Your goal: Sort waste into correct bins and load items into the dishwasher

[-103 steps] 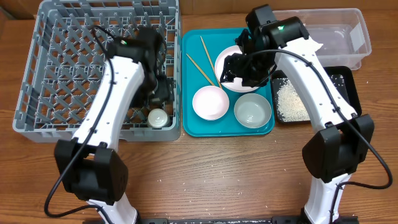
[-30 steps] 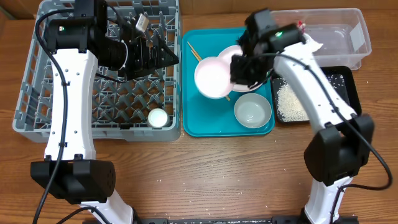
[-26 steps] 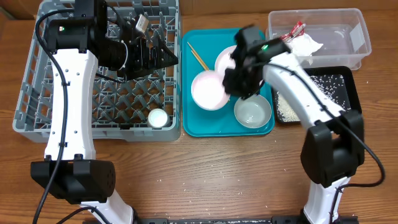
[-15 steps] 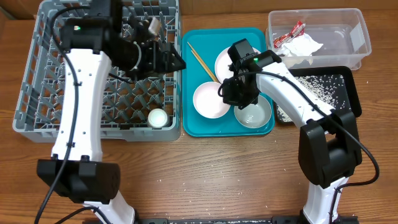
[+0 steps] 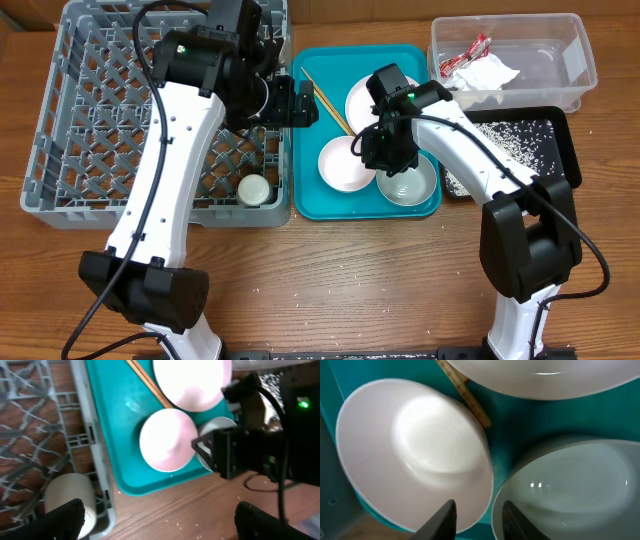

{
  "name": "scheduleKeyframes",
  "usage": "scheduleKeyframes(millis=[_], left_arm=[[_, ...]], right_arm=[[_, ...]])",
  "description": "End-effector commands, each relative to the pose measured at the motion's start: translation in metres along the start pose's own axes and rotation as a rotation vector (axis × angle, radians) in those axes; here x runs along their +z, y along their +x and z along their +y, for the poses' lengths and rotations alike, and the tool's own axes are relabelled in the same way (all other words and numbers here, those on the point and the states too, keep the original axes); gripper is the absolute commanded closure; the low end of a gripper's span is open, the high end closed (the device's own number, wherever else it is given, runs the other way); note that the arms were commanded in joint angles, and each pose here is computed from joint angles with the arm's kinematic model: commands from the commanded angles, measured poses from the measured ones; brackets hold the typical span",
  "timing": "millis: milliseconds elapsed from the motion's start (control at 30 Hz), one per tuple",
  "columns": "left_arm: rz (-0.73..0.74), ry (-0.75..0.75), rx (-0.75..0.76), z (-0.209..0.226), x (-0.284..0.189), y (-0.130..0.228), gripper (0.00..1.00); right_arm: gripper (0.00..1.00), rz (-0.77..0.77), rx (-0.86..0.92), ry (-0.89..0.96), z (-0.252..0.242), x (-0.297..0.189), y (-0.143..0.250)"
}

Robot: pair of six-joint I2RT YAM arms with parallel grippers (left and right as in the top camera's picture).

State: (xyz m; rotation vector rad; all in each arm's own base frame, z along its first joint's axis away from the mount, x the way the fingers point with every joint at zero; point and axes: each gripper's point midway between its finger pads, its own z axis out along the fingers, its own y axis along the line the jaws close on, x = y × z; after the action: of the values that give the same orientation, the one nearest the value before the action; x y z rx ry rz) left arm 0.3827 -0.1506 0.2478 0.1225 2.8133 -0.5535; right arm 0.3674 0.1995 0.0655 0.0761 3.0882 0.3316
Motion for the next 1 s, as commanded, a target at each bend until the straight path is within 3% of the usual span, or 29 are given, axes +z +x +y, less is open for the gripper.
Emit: scheduleKeyframes(millis=[0,167,300,433,533,700,967], left_arm=[[-0.033,-0.035,-0.015,0.005,-0.005,-0.004,0.05],[-0.062,-0.097,0.018,0.007,-0.003,-0.009,0.07],[-0.088,-0.183,0.071,0.002,0.004,-0.012,0.08],[-0.074,-0.220,0.131,-0.012,0.027,-0.012,0.08],[-0.040,-0.245,0.176,-0.018,0.055,-0.012,0.09],[0.067,-0.267,0.253,-0.017,0.117,-0.007,0.15],[0.197,-0.281,0.413,0.002,0.184,0.003,0.14]], right_arm=[[0.68,-0.002,0.010,-0.005,-0.002,0.000,-0.003],[0.76,-0.053,0.043,-0.099,0.003,-0.043,-0.021],[0.75,-0.191,0.091,-0.152,-0.015,-0.124,-0.044],[0.61,-0.355,0.115,-0.166,-0.051,-0.212,-0.048],[0.49,-0.421,0.160,-0.162,-0.074,-0.246,-0.040],[0.46,-0.394,0.168,-0.134,-0.092,-0.253,-0.022],[0.40,-0.347,0.174,-0.115,-0.096,-0.240,-0.017]])
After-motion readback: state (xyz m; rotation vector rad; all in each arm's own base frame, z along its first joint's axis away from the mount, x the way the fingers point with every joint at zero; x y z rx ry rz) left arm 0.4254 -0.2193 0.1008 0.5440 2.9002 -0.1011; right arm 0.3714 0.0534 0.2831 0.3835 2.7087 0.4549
